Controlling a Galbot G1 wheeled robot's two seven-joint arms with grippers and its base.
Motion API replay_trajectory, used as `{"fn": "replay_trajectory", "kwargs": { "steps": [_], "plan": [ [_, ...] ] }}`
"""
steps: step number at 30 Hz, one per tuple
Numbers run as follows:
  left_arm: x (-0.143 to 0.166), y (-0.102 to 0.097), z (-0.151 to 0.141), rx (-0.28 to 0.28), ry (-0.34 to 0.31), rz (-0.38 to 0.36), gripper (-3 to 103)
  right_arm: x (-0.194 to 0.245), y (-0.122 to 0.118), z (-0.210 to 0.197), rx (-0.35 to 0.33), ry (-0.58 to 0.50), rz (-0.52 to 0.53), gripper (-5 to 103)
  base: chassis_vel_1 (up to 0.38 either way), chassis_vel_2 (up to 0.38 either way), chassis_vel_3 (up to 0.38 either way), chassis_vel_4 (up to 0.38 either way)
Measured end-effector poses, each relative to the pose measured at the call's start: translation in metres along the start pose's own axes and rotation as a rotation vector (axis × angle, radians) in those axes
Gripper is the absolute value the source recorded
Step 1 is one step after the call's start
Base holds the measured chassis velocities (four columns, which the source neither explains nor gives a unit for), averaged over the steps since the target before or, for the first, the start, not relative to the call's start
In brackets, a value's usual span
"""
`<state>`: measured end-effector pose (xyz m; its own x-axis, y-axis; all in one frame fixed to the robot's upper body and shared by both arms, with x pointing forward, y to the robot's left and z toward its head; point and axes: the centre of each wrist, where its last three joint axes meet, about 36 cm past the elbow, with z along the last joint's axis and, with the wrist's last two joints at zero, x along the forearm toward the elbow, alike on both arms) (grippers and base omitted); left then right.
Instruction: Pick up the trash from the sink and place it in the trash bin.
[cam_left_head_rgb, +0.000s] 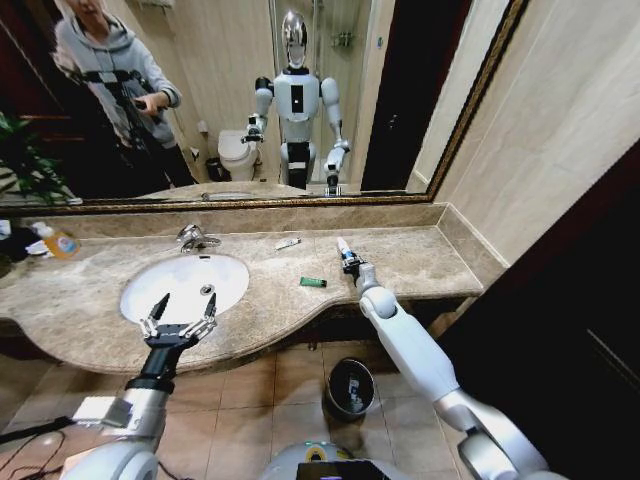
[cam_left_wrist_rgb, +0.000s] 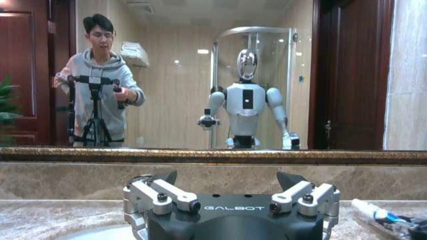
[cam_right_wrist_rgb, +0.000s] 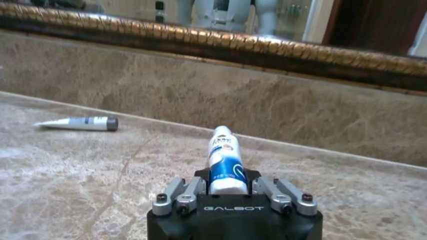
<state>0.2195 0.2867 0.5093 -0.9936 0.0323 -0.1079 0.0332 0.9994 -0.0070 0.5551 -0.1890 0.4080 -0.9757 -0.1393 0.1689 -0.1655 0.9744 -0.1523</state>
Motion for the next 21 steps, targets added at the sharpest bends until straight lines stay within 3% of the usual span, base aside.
{"fn": "replay_trajectory", "kwargs": {
  "steps": [12,17,21],
  "plan": [
    [0.000,0.000,0.000,0.000,0.000,0.000,100,0.098,-0.021,0.003,0.010,-0.067,-0.007,30,0.000,0.000,0.000,0.000],
    [0.000,0.000,0.000,0.000,0.000,0.000,100,0.155,-0.024,0.002,-0.027,-0.094,-0.003,30,0.000,0.000,0.000,0.000],
    [0.000,0.000,0.000,0.000,0.000,0.000,100,0.209,-0.025,0.024,-0.065,-0.085,0.032,30,0.000,0.000,0.000,0.000]
  ]
}}
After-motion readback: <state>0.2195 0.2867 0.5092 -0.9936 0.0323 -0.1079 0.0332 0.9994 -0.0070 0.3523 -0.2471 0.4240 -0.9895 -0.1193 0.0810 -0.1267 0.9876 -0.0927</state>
